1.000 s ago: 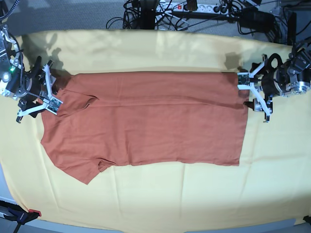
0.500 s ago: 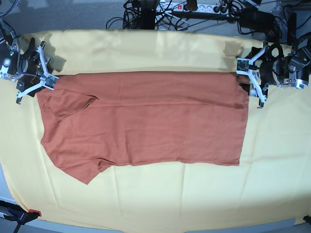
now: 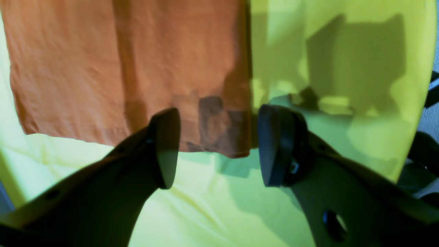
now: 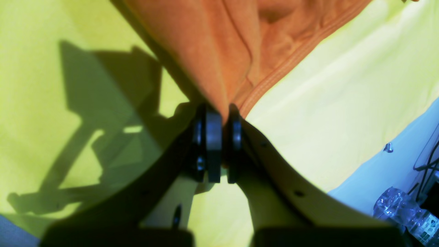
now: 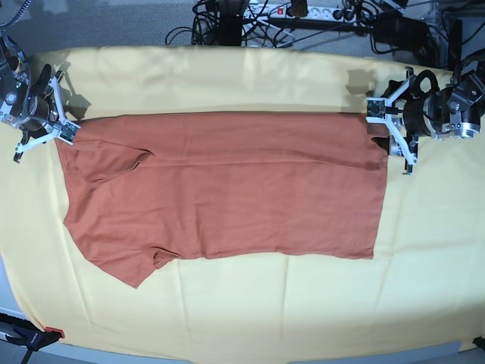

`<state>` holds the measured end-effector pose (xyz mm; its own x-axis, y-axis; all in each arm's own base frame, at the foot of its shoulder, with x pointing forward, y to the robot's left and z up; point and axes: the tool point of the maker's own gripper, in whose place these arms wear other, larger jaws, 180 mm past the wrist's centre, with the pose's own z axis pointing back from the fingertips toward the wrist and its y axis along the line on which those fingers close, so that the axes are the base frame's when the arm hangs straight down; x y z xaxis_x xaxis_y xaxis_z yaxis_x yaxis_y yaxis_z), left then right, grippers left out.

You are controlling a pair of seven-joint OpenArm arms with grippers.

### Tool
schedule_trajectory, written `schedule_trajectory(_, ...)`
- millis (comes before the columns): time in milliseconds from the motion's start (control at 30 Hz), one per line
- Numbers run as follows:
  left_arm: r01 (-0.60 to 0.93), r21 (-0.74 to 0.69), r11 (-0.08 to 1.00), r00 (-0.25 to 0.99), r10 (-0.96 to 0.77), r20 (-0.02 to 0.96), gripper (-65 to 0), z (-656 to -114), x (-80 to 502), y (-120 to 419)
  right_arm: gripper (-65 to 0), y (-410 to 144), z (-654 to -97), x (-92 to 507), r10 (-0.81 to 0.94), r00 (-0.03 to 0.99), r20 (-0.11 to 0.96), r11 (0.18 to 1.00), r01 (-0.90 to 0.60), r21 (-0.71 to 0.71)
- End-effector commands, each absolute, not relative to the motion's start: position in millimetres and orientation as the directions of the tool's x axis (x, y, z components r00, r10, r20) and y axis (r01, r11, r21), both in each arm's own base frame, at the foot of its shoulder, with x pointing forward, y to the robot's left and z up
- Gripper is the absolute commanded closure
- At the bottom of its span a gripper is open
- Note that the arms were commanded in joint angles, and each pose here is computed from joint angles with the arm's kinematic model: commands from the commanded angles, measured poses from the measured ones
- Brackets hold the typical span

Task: Fold the T-shirt properly
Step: 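Adjust both grippers' grip along the shirt's collar-side edge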

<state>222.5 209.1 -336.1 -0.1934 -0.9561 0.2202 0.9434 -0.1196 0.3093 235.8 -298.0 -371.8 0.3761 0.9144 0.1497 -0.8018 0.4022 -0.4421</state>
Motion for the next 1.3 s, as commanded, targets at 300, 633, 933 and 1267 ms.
schedule_trajectory(300, 0.961, 0.257, -0.102, -0.163, -0.96, 0.226, -36.2, -341, 224, 232, -15.1, -299, -362, 242, 0.898, 0.4, 0.185, 0.439, -0.784, -0.439)
schedule_trajectory(633, 0.947, 0.32, -0.035, -0.134, -0.947, 0.292, -35.4, -368, 246, 213, -15.0, -299, -362, 242, 0.898, 0.4, 0.185, 0.439, -0.784, -0.439)
schedule_trajectory(933, 0.93, 0.359, -0.08, -0.179, -0.951, 0.252, -16.0, -349, 248, 202, -15.0, -299, -362, 243, 0.898, 0.399, 0.185, 0.438, -0.783, -0.441)
schedule_trajectory(1267, 0.922, 0.372, -0.11, -0.203, -0.954, 0.221, -34.4, -338, 246, 209, -15.1, -299, -362, 243, 0.898, 0.4, 0.182, 0.439, -0.783, -0.441)
